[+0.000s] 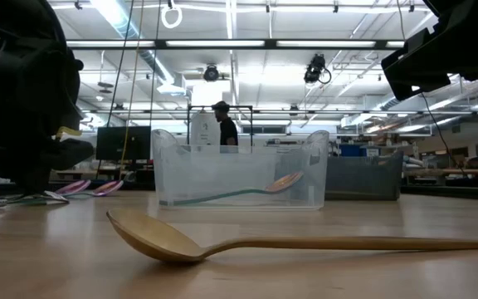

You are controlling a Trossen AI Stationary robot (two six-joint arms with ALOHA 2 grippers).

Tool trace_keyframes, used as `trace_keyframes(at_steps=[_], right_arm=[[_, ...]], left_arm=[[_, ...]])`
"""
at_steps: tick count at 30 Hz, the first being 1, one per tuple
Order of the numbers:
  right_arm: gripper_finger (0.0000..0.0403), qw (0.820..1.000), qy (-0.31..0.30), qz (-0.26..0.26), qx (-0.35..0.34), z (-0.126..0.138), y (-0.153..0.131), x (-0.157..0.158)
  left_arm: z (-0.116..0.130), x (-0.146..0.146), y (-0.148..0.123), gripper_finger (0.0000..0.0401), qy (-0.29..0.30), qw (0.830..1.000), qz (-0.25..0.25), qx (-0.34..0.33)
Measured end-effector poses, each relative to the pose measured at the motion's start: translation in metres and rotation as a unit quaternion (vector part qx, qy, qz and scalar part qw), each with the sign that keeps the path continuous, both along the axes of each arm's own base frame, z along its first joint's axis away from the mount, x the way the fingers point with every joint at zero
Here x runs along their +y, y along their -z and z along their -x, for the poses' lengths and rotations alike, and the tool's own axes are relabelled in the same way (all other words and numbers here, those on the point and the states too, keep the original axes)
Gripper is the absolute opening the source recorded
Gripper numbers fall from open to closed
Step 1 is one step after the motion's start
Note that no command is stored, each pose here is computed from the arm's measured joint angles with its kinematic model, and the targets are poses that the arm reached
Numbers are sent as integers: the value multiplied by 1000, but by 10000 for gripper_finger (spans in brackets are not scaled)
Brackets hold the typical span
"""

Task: Sort silverware by color (type)
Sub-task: Put the purple spoon into the bottom transparent bin

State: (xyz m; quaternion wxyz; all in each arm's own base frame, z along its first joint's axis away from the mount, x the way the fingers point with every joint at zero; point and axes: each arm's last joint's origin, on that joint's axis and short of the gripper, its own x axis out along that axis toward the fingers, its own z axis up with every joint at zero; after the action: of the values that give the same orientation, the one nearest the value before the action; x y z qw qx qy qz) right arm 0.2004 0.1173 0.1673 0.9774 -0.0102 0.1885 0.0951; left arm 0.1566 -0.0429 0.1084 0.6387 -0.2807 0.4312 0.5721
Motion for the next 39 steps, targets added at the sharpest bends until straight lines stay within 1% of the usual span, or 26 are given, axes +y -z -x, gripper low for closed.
trace_keyframes(at_steps=[5, 10, 13, 18, 23, 27, 30, 35, 39], right_arm=[[86, 1000, 0, 0, 0, 0, 0, 0], [86, 1000, 0, 2, 0, 0, 0, 0], [86, 1000, -1, 2, 0, 0, 0, 0], [86, 1000, -1, 2, 0, 0, 0, 0], [86, 1000, -1, 4, 0, 0, 0, 0], [86, 1000, -1, 4, 0, 0, 0, 0], [86, 1000, -1, 4, -1, 0, 0, 0], [86, 1000, 0, 4, -1, 0, 0, 0], [86, 1000, 0, 5, -1, 0, 0, 0]], left_arm=[[-5, -2, -14, 18, 6, 1000, -1, 9], [-12, -1, -31, 18, 29, 999, -31, -11], [-18, -2, -40, 18, 48, 997, -50, -35], [-33, -5, -54, 18, 98, 990, -89, -56], [-46, -6, -65, 18, 126, 983, -108, -79], [-57, -8, -69, 18, 149, 977, -110, -110], [-68, -12, -72, 18, 175, 966, -112, -152], [-88, -14, -81, 18, 226, 942, -129, -214], [-100, -12, -89, 18, 244, 925, -142, -253]])
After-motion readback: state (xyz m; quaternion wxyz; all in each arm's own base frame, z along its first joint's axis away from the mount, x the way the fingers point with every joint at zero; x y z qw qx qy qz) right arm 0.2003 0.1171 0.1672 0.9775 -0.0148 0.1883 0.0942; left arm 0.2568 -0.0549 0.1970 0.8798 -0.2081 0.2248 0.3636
